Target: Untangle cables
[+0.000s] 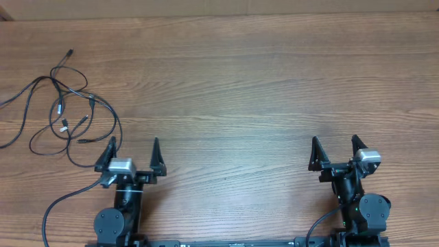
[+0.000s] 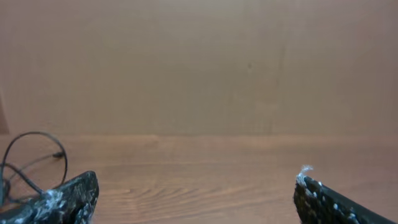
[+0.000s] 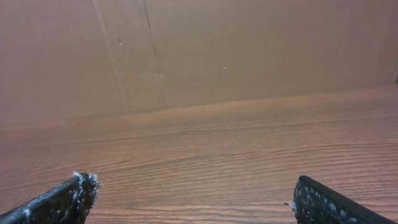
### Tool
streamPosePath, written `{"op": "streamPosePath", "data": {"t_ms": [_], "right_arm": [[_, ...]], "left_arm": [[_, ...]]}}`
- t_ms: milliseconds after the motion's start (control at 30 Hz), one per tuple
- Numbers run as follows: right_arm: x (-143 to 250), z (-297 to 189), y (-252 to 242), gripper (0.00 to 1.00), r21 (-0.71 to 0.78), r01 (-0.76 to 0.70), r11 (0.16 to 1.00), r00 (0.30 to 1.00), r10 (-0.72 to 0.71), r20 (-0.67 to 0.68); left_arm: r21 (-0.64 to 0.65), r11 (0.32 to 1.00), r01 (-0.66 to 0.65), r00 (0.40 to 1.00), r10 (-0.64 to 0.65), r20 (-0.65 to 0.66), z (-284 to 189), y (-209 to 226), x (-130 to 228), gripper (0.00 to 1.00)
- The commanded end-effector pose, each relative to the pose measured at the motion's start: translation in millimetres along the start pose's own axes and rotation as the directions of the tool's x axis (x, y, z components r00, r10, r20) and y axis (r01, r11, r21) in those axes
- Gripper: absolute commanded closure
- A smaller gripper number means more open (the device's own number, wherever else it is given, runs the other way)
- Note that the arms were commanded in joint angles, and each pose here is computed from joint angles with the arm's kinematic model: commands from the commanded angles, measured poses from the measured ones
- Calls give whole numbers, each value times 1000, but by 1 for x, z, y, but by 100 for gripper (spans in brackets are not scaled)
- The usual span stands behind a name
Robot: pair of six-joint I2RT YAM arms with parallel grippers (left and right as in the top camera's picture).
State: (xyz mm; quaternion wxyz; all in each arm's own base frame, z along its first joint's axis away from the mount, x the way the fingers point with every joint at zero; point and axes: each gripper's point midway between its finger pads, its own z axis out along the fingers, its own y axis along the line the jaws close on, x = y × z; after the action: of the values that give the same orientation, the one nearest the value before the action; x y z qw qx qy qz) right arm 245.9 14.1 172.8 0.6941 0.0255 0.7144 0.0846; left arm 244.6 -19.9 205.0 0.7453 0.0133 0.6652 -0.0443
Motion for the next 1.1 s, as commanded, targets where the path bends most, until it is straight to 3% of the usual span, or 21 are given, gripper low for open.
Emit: {"op": "streamPosePath", "data": {"t_ms": [0, 233, 1067], "right_arm": [[2, 0, -2, 0, 8, 4, 1000, 1000, -4, 4], [2, 0, -2, 0, 8, 4, 1000, 1000, -4, 4], [2, 0, -2, 0, 8, 4, 1000, 1000, -4, 4]], "left_arm": [[69, 990, -125, 991, 128, -41, -1, -11, 14, 0], [100, 989, -111, 976, 127, -179, -5, -13, 49, 0], [94, 993, -68, 980, 85, -180, -5, -13, 48, 0]]}}
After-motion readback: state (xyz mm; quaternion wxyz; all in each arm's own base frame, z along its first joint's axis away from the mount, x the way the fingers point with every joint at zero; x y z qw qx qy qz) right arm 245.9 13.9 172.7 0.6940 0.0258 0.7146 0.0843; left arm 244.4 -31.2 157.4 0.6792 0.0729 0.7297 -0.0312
